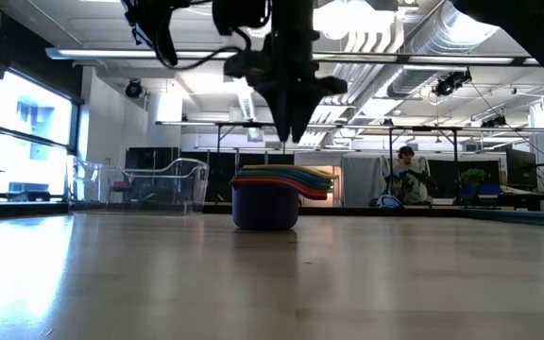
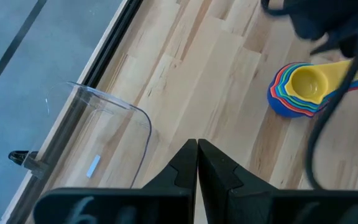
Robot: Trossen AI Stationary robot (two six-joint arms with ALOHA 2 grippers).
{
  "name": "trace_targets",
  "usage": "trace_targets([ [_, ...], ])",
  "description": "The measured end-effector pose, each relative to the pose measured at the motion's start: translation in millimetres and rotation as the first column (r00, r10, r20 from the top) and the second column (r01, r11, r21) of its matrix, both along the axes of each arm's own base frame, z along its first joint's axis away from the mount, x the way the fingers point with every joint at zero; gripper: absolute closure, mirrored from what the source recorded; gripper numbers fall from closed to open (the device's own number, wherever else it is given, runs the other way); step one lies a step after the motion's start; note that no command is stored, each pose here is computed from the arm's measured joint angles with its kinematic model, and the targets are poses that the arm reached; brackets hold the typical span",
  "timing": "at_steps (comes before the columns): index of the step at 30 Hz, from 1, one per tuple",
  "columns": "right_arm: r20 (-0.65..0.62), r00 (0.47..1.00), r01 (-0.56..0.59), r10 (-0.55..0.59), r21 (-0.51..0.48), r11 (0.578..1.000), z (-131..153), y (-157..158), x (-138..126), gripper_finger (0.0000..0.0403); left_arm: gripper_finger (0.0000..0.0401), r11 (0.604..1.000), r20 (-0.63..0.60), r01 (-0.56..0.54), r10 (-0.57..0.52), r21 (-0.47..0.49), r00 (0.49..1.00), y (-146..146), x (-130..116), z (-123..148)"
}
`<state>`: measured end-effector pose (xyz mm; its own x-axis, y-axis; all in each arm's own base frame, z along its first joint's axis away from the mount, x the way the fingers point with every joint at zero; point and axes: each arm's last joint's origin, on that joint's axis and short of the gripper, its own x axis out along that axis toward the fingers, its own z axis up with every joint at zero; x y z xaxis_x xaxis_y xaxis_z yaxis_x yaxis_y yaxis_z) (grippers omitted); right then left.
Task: Nest measuring cups in basket
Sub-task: Stack the yellow measuring cup on top of the blue measuring cup
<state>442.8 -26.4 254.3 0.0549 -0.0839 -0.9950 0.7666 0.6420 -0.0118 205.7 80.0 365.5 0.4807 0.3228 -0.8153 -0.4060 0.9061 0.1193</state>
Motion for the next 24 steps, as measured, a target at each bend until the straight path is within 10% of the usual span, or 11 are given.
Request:
trace_targets([
  [14, -0.028, 0.974, -0.225, 0.227, -0.292, 0.93, 51.7, -9.1, -20.5, 0.0307, 0.0398, 0.983, 0.054, -0.155, 0.161, -0.099, 0.985, 0.0, -0.1, -0.1],
  [24, -0.026, 0.975, -0.221, 0.222, -0.262, 0.94, 53.7, -7.6, -63.6, 0.0307, 0.0398, 0.936, 0.092, -0.291, 0.313, -0.198, 0.945, 0.0, 0.0, 0.1],
])
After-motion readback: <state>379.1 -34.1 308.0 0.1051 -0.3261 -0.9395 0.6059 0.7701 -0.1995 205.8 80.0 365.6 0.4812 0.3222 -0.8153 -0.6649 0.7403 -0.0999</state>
